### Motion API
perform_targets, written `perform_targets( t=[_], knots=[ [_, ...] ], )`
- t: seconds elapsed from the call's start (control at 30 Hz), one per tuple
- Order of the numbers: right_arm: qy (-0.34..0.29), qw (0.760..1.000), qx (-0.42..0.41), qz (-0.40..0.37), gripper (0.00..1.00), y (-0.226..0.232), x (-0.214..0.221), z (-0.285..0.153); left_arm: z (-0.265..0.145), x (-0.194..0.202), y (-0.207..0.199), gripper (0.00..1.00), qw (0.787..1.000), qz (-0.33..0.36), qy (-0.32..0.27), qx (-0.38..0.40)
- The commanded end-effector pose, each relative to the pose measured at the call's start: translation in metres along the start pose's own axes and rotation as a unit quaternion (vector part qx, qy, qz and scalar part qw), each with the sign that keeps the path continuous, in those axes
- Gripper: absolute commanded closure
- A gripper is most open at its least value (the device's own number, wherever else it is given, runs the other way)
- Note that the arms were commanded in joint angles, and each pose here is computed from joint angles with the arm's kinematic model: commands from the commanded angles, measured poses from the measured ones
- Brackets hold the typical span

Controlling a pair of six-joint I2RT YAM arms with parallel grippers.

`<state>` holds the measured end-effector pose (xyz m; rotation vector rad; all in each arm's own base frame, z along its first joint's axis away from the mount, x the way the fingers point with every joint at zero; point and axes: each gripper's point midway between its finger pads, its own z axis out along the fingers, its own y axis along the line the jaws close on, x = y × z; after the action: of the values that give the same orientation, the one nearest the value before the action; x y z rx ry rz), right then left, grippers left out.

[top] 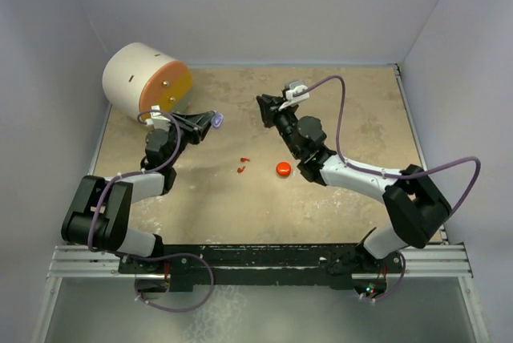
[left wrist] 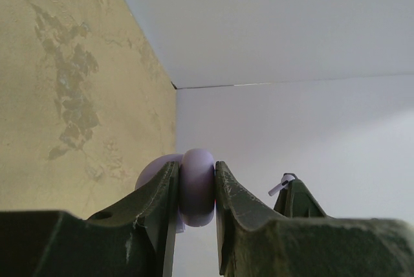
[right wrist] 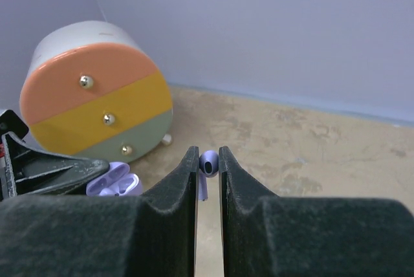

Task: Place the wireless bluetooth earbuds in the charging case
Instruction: Place the earbud in the charging case.

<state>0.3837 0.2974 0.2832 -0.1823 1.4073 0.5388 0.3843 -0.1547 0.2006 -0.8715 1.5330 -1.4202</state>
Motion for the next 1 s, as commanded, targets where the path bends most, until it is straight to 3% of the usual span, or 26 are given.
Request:
perform_targets(
  t=[0.0,0.43,0.97],
  knots=[
    [-0.092,0.995,-0.040,0.004,1.00,0.008,-0.041,0.006,0.005,-0.002,-0.039,1.00,0.997,-0.007,0.009,0.070],
    [-0.181,0.974,-0.139,0.004,1.00,0.039,-0.045,0.003,0.006,0.003,-0.049,1.00,0.995,-0.024,0.028,0.095],
    [-0.308,0.925,-0.223,0.006,1.00,0.055,-0.043,-0.035,0.006,0.012,-0.049,1.00,0.993,-0.038,0.043,0.100]
  ],
)
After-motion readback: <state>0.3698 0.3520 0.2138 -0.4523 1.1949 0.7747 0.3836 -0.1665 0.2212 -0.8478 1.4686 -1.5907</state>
